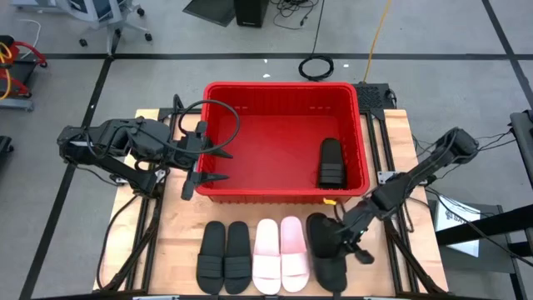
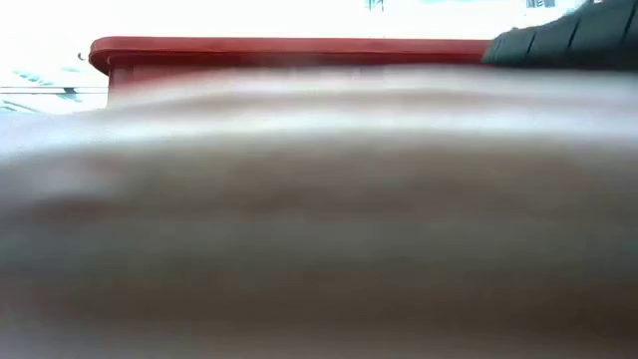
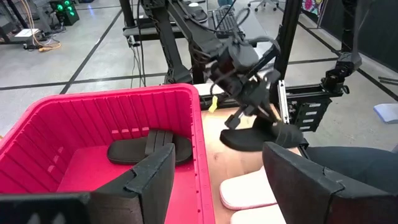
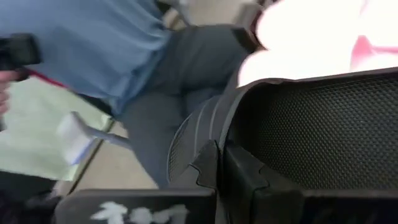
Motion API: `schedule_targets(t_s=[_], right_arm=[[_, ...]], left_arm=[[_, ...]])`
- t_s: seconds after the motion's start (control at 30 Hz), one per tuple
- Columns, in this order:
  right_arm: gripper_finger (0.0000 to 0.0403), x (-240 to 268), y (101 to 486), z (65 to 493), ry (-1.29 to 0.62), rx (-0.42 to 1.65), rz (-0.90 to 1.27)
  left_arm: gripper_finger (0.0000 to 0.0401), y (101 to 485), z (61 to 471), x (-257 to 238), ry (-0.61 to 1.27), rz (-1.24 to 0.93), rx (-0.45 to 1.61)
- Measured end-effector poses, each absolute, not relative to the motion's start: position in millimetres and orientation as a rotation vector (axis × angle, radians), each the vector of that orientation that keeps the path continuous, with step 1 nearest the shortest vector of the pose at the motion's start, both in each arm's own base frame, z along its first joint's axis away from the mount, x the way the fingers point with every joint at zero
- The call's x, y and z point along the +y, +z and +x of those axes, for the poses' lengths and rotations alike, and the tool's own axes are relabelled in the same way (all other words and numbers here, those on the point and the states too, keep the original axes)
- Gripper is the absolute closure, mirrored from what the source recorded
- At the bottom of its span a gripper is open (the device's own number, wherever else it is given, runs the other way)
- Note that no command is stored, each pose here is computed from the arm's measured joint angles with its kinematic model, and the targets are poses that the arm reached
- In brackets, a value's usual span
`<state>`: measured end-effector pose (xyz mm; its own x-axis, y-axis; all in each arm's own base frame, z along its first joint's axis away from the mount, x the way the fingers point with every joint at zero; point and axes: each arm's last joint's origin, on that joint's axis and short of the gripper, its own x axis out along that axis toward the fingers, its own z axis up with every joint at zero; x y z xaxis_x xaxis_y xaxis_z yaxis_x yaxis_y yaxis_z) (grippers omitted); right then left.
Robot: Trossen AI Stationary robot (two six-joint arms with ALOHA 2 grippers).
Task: Pick and place slides into bin
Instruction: Put the black slide into the red bin
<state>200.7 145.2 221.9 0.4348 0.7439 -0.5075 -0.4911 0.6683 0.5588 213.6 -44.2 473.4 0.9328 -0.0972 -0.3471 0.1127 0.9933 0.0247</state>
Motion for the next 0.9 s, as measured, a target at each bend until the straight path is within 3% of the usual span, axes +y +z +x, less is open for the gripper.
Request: schedule_targets(t_s=[0.23, 0.5, 0.7, 0.9], right_arm=[[0.0400, 132.2, 251.4, 193.8, 0.939, 0.607, 0.300], [0.0401, 104.7, 281.8, 186.9, 0.918, 0.324, 0.143], [0.0401, 77.5, 304.6, 181.4, 0.729, 0.117, -0.016], [0.0401, 48.0, 342.9, 172.4, 0.418, -0.057, -0.142]], left_arm=[[0.0160, 473.4, 213.6, -44.2, -0.109, 0.053, 0.353], [0.0160, 473.4, 213.6, -44.2, -0.114, 0.081, 0.351], [0.0160, 473.4, 213.6, -44.2, -0.114, 0.083, 0.351], [0.0160, 473.4, 213.6, -44.1, -0.114, 0.102, 0.350]])
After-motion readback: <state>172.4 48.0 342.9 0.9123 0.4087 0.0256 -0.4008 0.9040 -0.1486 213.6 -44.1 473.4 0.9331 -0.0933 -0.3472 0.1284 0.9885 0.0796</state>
